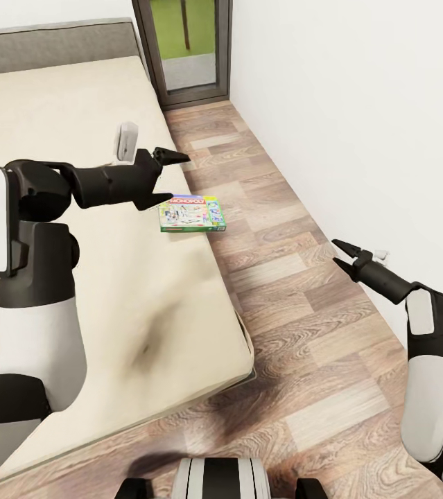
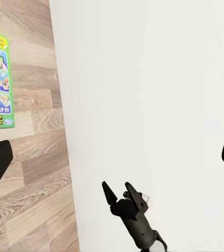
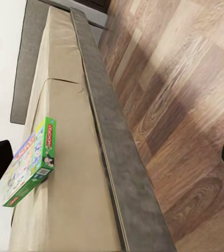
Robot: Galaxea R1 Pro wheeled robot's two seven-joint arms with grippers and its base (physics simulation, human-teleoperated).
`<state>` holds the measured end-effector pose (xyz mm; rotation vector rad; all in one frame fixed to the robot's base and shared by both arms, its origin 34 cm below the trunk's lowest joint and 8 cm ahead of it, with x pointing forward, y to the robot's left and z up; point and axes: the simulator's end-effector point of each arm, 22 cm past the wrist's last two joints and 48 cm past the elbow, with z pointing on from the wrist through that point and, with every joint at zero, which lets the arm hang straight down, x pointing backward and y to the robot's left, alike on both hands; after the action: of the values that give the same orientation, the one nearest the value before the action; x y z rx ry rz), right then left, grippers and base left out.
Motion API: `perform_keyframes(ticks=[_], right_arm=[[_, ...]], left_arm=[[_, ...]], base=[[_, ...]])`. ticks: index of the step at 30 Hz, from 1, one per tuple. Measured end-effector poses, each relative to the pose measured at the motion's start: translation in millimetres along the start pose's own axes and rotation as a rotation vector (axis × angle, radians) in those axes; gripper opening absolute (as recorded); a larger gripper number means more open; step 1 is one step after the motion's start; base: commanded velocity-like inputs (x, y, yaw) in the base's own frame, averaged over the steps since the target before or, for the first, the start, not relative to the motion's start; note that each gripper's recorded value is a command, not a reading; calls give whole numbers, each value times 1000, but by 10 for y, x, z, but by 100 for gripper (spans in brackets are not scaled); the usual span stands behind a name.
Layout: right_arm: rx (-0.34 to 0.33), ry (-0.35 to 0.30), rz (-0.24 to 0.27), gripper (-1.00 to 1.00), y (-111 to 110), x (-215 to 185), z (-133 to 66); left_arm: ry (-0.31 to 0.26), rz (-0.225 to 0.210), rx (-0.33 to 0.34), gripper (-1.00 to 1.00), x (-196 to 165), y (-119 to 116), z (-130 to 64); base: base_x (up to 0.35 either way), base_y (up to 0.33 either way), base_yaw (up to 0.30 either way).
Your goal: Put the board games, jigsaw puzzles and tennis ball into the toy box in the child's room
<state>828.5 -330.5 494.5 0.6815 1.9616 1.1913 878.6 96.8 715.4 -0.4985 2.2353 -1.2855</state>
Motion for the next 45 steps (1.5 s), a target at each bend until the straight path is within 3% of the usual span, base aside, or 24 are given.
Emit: perform_keyframes(ticks=[9, 25, 45], right_arm=[[-67, -29, -13, 100, 119, 64, 92], [-90, -40, -16, 100, 142, 88, 113], [-100, -45, -21, 100, 208, 31, 80]], left_arm=[[22, -23, 6, 100, -37, -190, -34], [33, -41, -5, 100, -27, -190, -45], [33, -39, -7, 100, -21, -228, -79]], base=[[0, 0, 0], [0, 0, 11], [0, 0, 176]])
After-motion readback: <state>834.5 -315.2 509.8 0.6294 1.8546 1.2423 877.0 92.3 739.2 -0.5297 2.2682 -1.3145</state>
